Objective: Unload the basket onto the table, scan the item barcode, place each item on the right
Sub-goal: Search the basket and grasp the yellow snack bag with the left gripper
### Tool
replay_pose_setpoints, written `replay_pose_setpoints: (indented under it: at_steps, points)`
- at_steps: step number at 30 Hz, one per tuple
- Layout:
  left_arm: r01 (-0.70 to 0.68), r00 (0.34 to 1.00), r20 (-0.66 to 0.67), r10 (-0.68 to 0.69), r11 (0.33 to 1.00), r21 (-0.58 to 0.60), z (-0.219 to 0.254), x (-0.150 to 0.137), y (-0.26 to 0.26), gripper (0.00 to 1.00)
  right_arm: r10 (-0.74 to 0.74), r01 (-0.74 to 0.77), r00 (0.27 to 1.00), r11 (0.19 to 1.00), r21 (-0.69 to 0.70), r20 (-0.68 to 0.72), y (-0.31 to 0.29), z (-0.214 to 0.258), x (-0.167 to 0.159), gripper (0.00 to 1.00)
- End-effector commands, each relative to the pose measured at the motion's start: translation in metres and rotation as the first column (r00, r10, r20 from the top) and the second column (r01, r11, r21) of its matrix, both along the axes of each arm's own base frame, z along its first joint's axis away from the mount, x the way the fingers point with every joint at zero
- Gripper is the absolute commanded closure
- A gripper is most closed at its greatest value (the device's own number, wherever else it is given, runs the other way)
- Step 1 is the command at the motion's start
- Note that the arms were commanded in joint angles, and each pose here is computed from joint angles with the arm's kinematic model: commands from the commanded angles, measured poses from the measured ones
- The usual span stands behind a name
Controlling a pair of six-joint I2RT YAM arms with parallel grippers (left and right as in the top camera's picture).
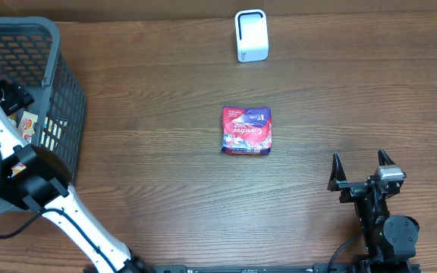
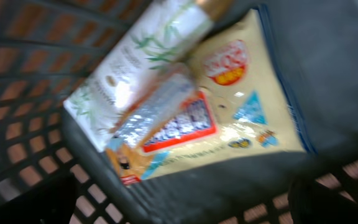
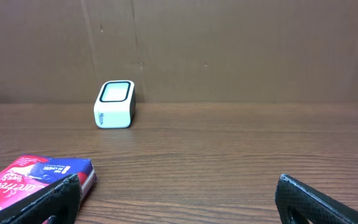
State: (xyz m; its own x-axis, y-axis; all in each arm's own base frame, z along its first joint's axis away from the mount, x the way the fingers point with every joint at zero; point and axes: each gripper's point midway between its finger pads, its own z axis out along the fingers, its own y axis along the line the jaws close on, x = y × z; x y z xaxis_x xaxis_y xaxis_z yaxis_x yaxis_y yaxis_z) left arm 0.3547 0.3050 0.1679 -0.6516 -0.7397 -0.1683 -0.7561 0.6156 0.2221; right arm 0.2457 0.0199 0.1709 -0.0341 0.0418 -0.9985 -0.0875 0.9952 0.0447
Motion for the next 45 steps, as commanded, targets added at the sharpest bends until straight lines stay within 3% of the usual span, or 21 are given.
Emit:
replay_pose_setpoints:
  at_steps: [1, 7, 14, 19, 32, 45]
  points:
    - [0.139, 0.972, 0.208, -0.111, 0.983, -0.123, 0.042, 0.012, -0.035, 0.0, 0.002, -0.002, 1.0, 1.0, -0.001, 0.007, 0.001, -0.001, 0.0, 0.0]
    - [0.107, 0.972, 0.218, -0.086, 0.99, -0.089, 0.073, -0.015, -0.047, 0.0, 0.002, -0.002, 1.0, 1.0, -0.001, 0.007, 0.001, -0.001, 0.0, 0.0]
    - [0.045, 0.994, 0.102, -0.032, 0.991, -0.125, 0.053, -0.048, -0.053, 0.0, 0.002, -0.002, 1.0, 1.0, -0.001, 0.007, 0.001, -0.001, 0.0, 0.0]
    - [0.026, 0.992, 0.127, -0.021, 0.999, -0.035, 0.038, -0.039, -0.02, 0.0, 0.002, -0.002, 1.0, 1.0, -0.001, 0.007, 0.001, -0.001, 0.0, 0.0]
    - [0.009, 0.999, 0.054, -0.005, 0.998, -0.068, -0.031, -0.057, 0.002, 0.0, 0.002, -0.002, 1.0, 1.0, -0.001, 0.007, 0.001, -0.001, 0.0, 0.0]
    - [0.119, 0.983, 0.139, -0.122, 0.992, 0.031, -0.053, -0.026, 0.022, 0.0, 0.002, -0.002, 1.0, 1.0, -0.001, 0.007, 0.001, -0.001, 0.0, 0.0]
